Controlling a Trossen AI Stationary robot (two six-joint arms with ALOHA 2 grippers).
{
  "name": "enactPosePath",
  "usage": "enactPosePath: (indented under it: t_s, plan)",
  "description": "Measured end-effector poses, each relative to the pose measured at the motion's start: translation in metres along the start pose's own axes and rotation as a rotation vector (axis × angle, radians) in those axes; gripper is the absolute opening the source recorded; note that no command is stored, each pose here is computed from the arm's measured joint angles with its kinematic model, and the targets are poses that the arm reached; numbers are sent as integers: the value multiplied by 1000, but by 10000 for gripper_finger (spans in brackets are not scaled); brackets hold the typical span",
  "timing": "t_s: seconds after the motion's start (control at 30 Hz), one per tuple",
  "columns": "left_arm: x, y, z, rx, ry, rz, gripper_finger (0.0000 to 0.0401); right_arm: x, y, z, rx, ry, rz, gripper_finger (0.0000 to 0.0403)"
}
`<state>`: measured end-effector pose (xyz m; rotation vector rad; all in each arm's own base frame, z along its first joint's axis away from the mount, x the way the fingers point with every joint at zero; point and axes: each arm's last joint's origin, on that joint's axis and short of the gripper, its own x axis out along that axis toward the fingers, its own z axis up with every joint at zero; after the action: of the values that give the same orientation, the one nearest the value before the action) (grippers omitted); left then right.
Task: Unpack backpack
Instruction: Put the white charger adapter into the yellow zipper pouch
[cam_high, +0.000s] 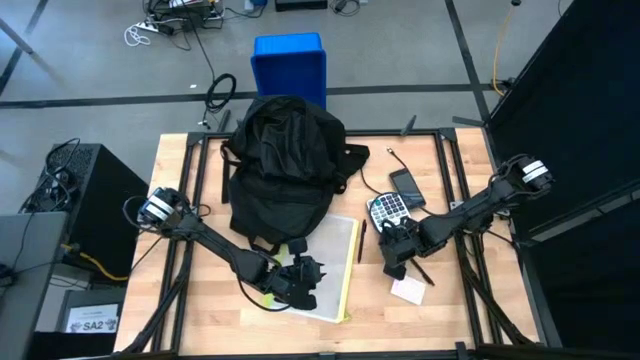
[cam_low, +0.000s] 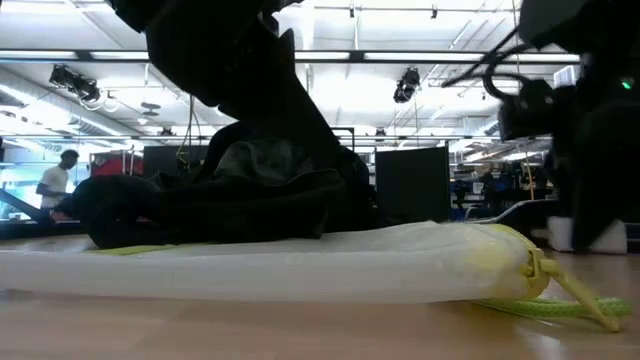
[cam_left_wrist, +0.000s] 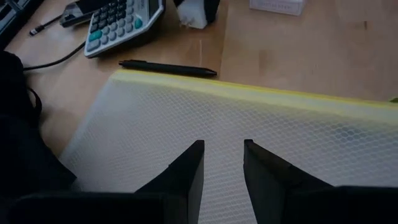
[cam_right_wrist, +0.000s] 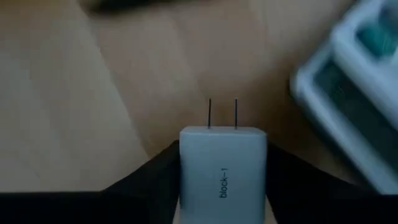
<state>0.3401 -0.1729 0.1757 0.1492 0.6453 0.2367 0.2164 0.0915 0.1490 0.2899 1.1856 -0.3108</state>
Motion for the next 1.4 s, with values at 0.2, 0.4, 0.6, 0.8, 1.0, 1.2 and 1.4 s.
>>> enactPosePath:
  t_s: [0.2, 0.4, 0.6, 0.8, 1.0, 1.2, 1.4]
  plan:
    - [0, 0, 0, 2, 2, 1, 87, -22, 13, 16, -20, -83, 79, 145]
    - [0, 1, -1, 19, 10, 4, 87, -27, 37, 28, 6, -228, 222, 145]
    - [0, 1, 0, 28, 5, 3, 87, -4, 52, 24, -32, -209, 202, 145]
    - [0, 0, -1, 8, 9, -7, 87, 17, 70, 33, -71, -177, 157, 145]
    - [0, 1, -3, 15, 31, -13, 87, 29, 87, 43, -150, -58, 47, 147]
    - [0, 1, -3, 19, 35, -12, 87, 30, 99, 53, -208, 34, -46, 147]
    - [0, 1, -4, 25, 49, -11, 87, 24, 101, 53, -217, 62, -43, 150]
